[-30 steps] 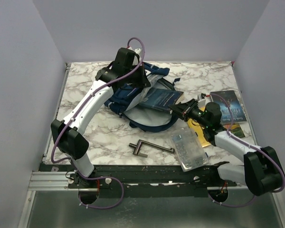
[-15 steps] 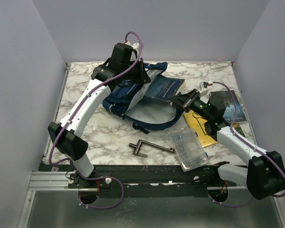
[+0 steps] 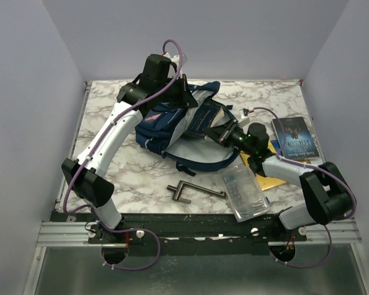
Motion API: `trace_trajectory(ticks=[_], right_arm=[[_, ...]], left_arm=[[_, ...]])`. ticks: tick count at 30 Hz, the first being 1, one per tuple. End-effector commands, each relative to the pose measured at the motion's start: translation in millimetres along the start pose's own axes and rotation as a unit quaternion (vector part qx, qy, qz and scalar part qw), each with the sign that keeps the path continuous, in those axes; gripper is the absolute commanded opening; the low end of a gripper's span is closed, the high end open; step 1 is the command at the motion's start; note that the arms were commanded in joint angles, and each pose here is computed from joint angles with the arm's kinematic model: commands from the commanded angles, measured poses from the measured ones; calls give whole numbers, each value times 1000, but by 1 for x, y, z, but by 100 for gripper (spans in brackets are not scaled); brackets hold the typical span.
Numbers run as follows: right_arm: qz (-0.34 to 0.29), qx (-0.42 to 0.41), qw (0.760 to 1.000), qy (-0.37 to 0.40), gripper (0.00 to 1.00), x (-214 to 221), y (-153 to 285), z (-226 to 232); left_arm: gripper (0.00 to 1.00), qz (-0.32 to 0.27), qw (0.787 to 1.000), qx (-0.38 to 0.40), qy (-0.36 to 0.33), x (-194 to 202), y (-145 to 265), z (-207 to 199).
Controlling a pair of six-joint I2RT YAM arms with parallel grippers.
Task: Pack the student bag
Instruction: Place the book in the student bag.
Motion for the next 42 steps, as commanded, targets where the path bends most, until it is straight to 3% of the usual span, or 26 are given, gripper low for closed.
trace_trajectory(ticks=[1,9,22,27,31,33,35,38,42], right_arm=[[-121,-70,985,98,0,-22,-23,33],[-182,6,982,52,0,1,-47,-23],[-78,72,993,-45,1,54,-95,-74],[-2,93,994,-62,4,93,-108,-79],[68,127,988,-52,21,117,-109,-85],[92,146,984,-34,35,121,-96,-89],[112,174,978,-2,56,120,-79,-92],[142,195,969,43,75,110,-54,-85],[180,226,952,97,82,90,-19,-81]], left_arm=[[0,-21,994,102,-31,-16,16,-52],[0,-10,996,78,-37,3,6,-27],[0,12,995,94,-42,16,-12,-18],[0,24,995,84,-48,26,-21,-6],[0,18,996,68,-60,20,-24,6],[0,4,997,50,-52,12,-20,18],[0,-2,999,40,-35,6,-17,29],[0,-2,999,30,-29,5,-18,40],[0,12,999,29,-18,12,-25,48]])
Point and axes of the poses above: each gripper's point midway between its finger pads, its own y axis back along the fingers, its own z axis along the line the jaws close on, x = y × z, the point moved 1 cm from there along y, back along the fingers, and after that the axes turned 9 degrees about y, right-handed, at the moved point
